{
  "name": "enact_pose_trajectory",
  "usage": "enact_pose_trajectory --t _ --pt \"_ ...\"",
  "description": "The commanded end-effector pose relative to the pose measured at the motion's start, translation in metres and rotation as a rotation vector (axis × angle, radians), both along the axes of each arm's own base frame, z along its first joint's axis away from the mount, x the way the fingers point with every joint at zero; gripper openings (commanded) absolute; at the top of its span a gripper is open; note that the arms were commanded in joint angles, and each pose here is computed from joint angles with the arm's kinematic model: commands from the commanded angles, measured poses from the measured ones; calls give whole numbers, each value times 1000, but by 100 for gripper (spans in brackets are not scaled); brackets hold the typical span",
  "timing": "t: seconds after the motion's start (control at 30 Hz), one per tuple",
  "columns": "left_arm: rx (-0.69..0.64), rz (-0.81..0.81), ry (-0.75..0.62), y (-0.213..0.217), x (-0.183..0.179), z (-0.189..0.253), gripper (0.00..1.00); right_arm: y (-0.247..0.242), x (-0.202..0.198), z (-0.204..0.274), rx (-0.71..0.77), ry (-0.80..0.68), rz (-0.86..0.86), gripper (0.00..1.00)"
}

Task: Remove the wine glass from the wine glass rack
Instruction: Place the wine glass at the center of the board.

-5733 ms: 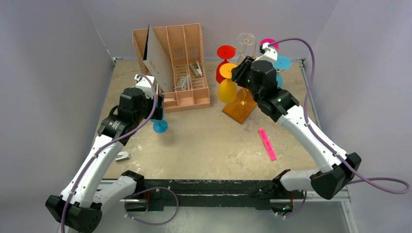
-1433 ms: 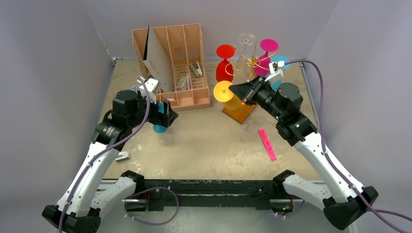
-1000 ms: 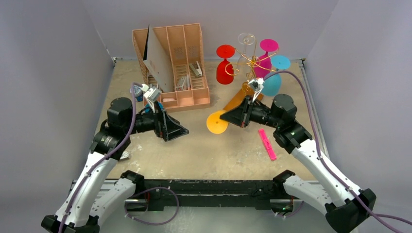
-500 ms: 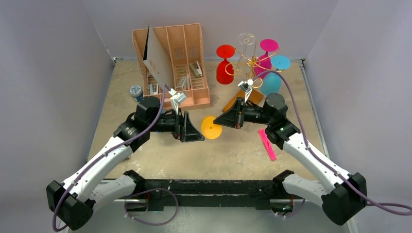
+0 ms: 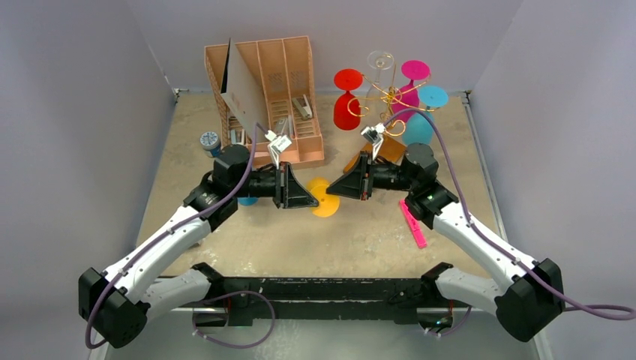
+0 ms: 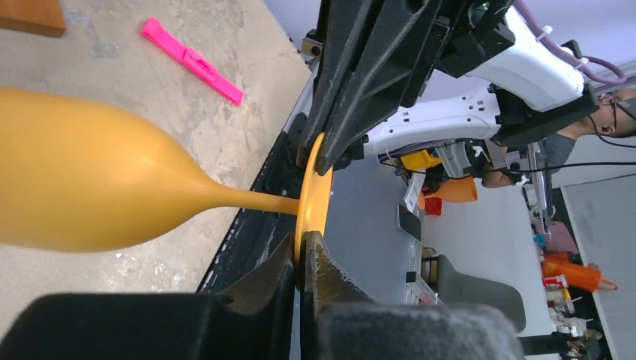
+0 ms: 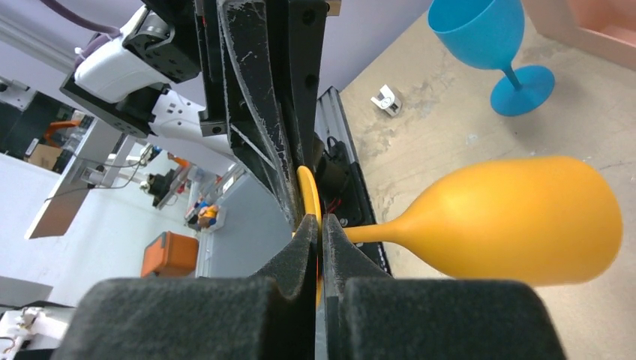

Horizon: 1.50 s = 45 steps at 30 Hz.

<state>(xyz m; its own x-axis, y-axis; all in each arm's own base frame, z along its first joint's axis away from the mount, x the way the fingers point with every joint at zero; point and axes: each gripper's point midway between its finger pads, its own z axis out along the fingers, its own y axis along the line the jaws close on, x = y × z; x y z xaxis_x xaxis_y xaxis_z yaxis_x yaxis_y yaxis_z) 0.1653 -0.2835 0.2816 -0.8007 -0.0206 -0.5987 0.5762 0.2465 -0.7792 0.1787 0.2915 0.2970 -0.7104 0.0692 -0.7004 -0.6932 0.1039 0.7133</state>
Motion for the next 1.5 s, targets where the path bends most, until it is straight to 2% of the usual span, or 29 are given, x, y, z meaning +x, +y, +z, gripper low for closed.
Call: enact_pose_trajectory --t 0.0,0.03,0.17,0.23,0.3,0.37,0.5,0.6,0.73,0.87,0.97,1.1,1.4,1.47 --pt "-80 1 -61 -6 7 16 0 1 -19 7 -20 -53 105 0" --pt "-78 -1 -73 -4 5 17 0 1 -19 6 -19 -57 108 3" --pt "-30 24 -118 5 1 21 0 -3 -29 5 -26 -61 140 41" --pt "-15 43 -152 10 1 25 0 -6 -35 9 -19 -77 146 57" --pt "-8 73 -169 14 2 27 0 -7 -41 13 -5 -76 151 67" --pt "-24 92 -182 17 1 29 0 -6 -46 13 -5 -63 164 70" --pt "-73 96 -202 19 -4 32 0 7 -56 6 -48 -13 221 65" --pt "-69 127 -216 22 -3 33 0 23 -63 6 -78 -1 273 52" --pt "-73 140 -237 25 -3 35 0 32 -36 7 -82 -9 119 39" --pt "-64 144 -226 27 -6 33 0 30 -44 14 -24 -49 156 42" --pt "-65 148 -224 29 -7 33 0 26 -36 15 -30 -94 76 47" --pt "-78 163 -226 30 -8 34 0 22 -30 7 -29 -127 21 48" --pt "-84 149 -213 27 -6 33 0 31 -36 15 34 -120 103 16" --pt "-87 146 -215 27 -8 35 0 32 -33 18 51 -120 87 15"
